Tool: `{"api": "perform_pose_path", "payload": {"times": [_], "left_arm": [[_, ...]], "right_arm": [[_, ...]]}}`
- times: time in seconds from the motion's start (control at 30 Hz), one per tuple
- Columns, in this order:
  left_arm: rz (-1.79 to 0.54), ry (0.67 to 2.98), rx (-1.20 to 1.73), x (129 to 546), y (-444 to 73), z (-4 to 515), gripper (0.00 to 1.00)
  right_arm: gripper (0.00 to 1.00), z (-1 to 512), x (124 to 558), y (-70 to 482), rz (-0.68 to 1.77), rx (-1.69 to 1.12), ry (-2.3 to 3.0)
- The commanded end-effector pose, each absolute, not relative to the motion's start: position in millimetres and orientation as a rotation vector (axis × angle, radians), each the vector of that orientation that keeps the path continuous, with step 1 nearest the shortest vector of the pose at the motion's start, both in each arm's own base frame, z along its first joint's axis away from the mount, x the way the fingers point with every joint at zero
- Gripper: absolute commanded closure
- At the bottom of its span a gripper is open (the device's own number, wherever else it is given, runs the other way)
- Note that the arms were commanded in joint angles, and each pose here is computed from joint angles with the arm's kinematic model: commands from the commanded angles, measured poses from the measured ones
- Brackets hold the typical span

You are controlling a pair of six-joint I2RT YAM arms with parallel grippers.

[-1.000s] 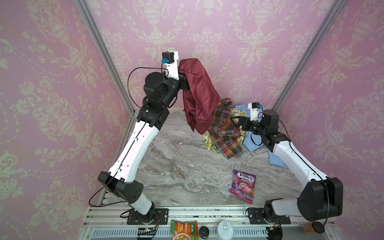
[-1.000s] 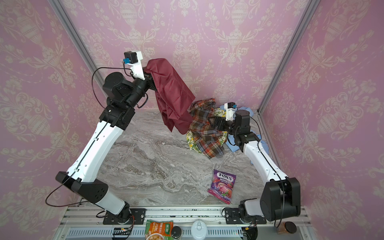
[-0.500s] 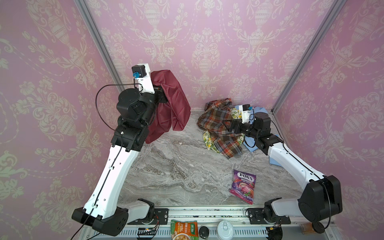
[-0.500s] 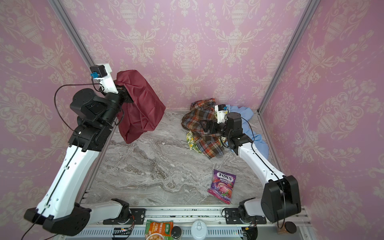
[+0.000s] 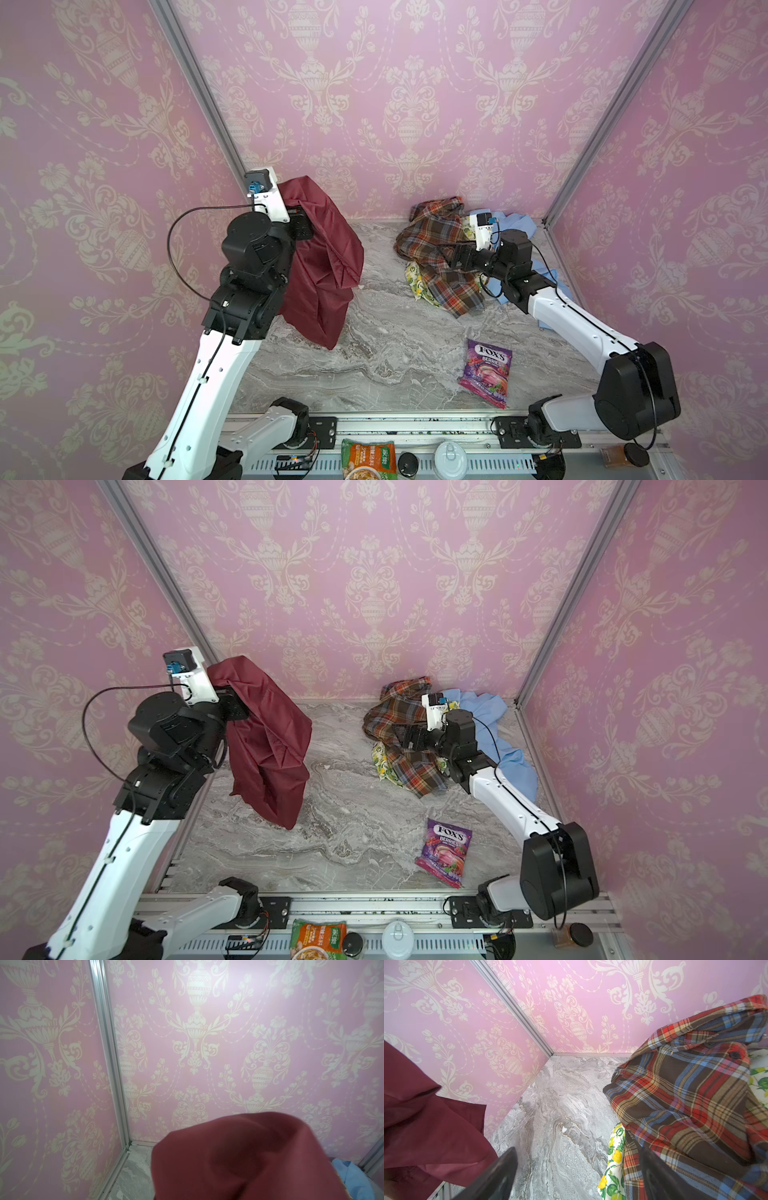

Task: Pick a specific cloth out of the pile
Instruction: 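Lower the maroon cloth onto the table beside the pile with the left gripper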

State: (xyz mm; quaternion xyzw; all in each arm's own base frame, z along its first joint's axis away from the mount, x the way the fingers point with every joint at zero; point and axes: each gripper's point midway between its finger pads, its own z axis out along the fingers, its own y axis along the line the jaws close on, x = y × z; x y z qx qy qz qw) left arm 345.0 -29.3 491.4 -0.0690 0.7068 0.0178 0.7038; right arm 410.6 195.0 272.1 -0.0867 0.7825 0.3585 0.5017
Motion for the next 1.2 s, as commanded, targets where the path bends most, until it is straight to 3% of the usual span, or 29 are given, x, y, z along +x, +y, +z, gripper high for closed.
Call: {"api": "perform_pose_path", "payload": {"times": [0.0,0.27,0.53,1.17], "left_arm": [[0.171,1.694,-0.228,391.2,-2.6,436.1,1.00],[0.121,1.721,-0.401,484.6,52.6,385.8,1.00],[-0.015,1.748,-0.501,534.3,75.1,352.6,1.00],[-0.255,1.902,-0.892,409.0,87.7,190.2,1.00]], "right_arm": [[0.08,263.9,412.0,201.3,0.902,-0.210,1.893],[0.08,250.4,420.4,203.8,0.893,-0.216,1.925],[0.08,231.4,430.7,207.5,0.884,-0.224,1.971],[0.09,220.8,417.1,210.2,0.957,-0.196,1.967]]}}
